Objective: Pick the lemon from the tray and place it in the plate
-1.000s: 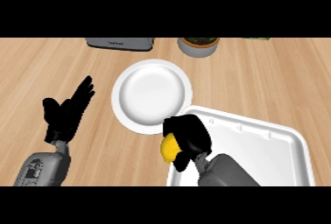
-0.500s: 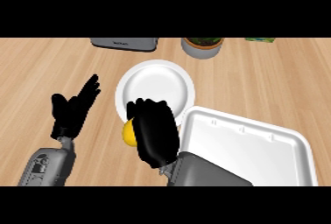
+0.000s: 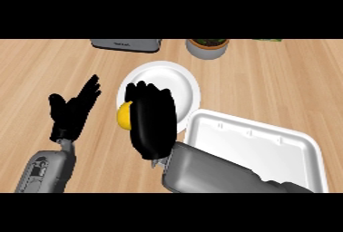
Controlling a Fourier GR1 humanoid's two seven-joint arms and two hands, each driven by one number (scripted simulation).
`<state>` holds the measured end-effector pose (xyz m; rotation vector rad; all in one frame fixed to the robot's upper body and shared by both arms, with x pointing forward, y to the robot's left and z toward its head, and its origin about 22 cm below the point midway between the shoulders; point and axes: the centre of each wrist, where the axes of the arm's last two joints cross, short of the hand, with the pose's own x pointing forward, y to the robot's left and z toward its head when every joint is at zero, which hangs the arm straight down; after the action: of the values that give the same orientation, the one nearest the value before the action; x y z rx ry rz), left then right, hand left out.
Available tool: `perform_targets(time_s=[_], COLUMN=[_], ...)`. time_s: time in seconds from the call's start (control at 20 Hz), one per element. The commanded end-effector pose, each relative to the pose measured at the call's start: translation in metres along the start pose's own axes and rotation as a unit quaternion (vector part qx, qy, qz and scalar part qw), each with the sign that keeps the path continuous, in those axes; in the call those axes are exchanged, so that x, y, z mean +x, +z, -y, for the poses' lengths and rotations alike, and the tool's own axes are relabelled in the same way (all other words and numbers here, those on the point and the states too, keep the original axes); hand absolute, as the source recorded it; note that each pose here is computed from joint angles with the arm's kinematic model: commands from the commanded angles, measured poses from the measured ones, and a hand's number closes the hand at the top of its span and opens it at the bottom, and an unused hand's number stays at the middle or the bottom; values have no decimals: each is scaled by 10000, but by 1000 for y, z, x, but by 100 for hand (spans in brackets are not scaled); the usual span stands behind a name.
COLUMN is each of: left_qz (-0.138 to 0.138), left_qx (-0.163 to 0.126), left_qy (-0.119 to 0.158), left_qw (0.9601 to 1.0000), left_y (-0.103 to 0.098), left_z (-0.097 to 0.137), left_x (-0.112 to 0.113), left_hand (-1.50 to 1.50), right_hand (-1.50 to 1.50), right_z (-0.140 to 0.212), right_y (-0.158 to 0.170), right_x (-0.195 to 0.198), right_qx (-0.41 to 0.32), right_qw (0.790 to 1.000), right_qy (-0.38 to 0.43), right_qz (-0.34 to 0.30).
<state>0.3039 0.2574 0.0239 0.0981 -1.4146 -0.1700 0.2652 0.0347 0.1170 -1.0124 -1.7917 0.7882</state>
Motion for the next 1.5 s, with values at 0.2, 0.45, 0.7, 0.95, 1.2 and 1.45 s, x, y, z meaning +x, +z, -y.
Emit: perform_targets(time_s=[0.2, 0.45, 0.7, 0.95, 1.2, 1.45], left_qz=[-38, 30, -48, 23, -10, 0], left_qx=[93, 231, 176, 283, 253, 362], left_qy=[57, 34, 42, 19, 99, 72], left_qw=[9999, 9997, 9998, 9996, 9996, 9993], left_y=[3, 11, 6, 7, 6, 2], left_z=[0, -17, -18, -8, -8, -1], left_x=[-11, -19, -2, 0, -7, 7], left_hand=[0, 0, 0, 0, 0, 0], right_hand=[150, 150, 150, -150, -150, -150], right_z=[-12, -37, -52, -74, -69, -47], right_y=[-28, -30, -39, -22, -46, -48], right_x=[-3, -25, -44, -84, -79, -49], right_qx=[-395, -226, 644, 1107, 909, 22], right_qw=[9914, 9916, 9874, 9750, 9865, 9854], right_qy=[-361, -103, 386, -563, -731, -1700], right_qz=[-1195, -1269, -1390, -1844, -1152, -85])
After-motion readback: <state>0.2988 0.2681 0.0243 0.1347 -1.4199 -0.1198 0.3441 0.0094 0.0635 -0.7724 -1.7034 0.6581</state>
